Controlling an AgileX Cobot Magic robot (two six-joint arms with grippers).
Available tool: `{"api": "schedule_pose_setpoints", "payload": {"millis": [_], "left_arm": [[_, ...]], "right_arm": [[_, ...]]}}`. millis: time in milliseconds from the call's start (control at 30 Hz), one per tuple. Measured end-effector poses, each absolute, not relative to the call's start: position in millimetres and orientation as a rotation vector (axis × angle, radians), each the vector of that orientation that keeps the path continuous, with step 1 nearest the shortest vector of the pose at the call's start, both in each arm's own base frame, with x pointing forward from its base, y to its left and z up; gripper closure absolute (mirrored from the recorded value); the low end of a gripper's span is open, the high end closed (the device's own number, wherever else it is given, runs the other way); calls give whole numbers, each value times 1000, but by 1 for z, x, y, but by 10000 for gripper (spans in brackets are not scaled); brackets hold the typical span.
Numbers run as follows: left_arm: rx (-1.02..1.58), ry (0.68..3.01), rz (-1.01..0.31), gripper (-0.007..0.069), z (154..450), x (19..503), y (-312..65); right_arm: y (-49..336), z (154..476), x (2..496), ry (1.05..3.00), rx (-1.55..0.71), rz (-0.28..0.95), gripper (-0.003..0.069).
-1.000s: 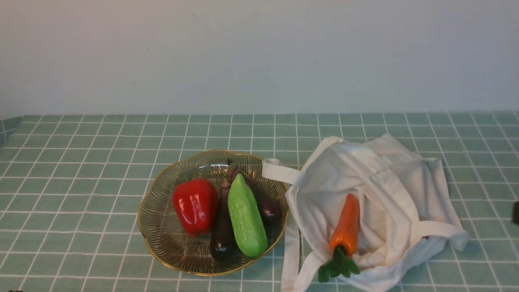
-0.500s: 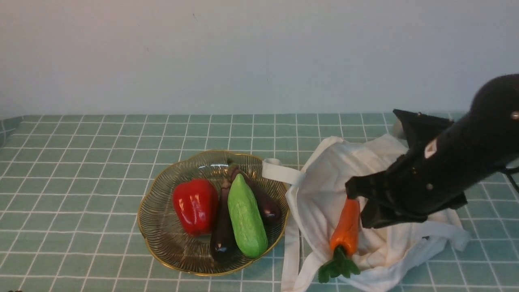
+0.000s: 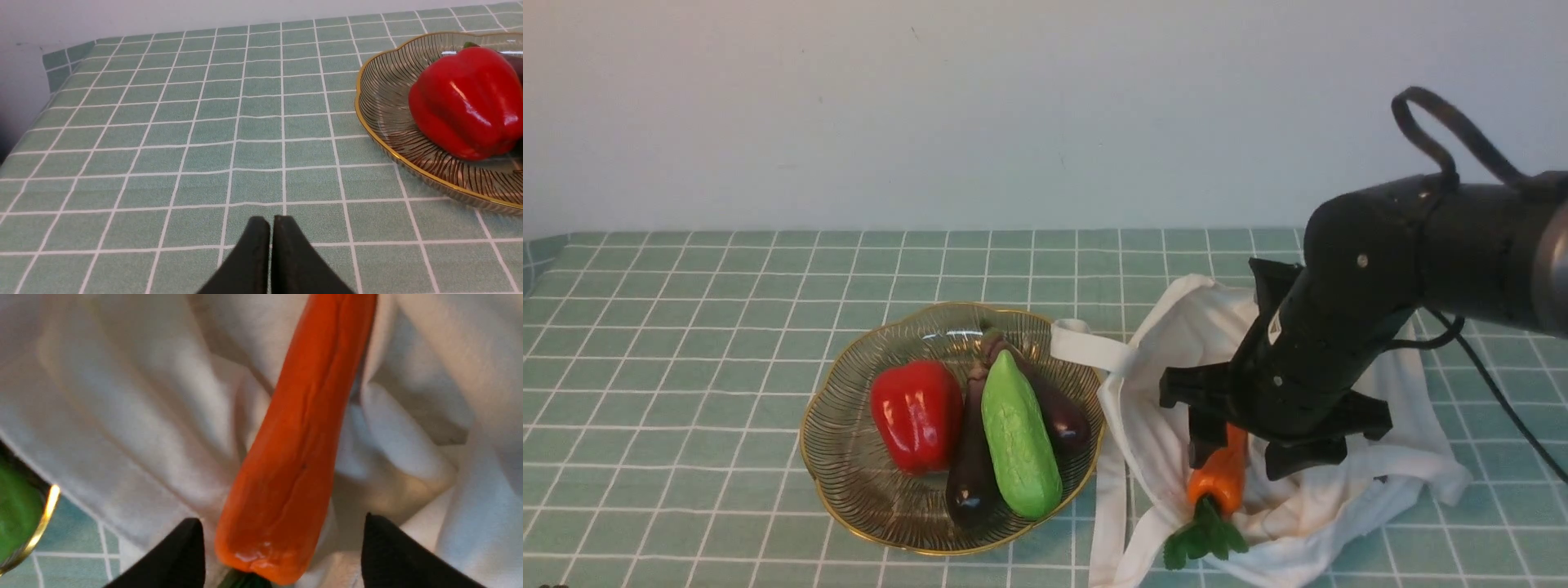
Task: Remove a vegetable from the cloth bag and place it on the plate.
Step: Use the right arm to grab a carrot from the bag, then use the right arm to put the carrot into the empty plate on the left
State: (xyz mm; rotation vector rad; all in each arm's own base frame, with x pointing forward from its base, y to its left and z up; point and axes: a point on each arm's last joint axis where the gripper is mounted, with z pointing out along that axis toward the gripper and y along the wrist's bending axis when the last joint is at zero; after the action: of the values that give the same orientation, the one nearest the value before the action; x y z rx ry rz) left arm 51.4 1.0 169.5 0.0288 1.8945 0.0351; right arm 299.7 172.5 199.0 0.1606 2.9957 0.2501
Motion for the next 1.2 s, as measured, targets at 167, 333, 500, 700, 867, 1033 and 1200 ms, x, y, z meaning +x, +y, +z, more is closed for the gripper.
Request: {"api": "schedule_pose_setpoints", "payload": {"millis": [167, 333, 500, 700, 867, 1033, 1200], "left_arm": [[29, 1894, 35, 630, 170, 51, 1], [29, 1894, 35, 630, 170, 51, 1], [29, 1894, 35, 630, 170, 51, 1], [29, 1894, 35, 630, 170, 51, 1], [29, 1894, 35, 630, 170, 51, 1], [29, 1894, 35, 630, 170, 51, 1], [29, 1894, 35, 630, 170, 51, 1]], "right_arm": [[174, 185, 303, 3024, 191, 216, 182], [177, 167, 310, 3036, 223, 203, 186], [178, 164, 311, 3038, 156, 205, 274], [176, 175, 307, 3039, 74, 205, 328], [170, 215, 295, 2983, 15, 247, 328], [165, 277, 267, 2869, -28, 475, 328], [187, 290, 261, 2745, -237, 696, 328]]}}
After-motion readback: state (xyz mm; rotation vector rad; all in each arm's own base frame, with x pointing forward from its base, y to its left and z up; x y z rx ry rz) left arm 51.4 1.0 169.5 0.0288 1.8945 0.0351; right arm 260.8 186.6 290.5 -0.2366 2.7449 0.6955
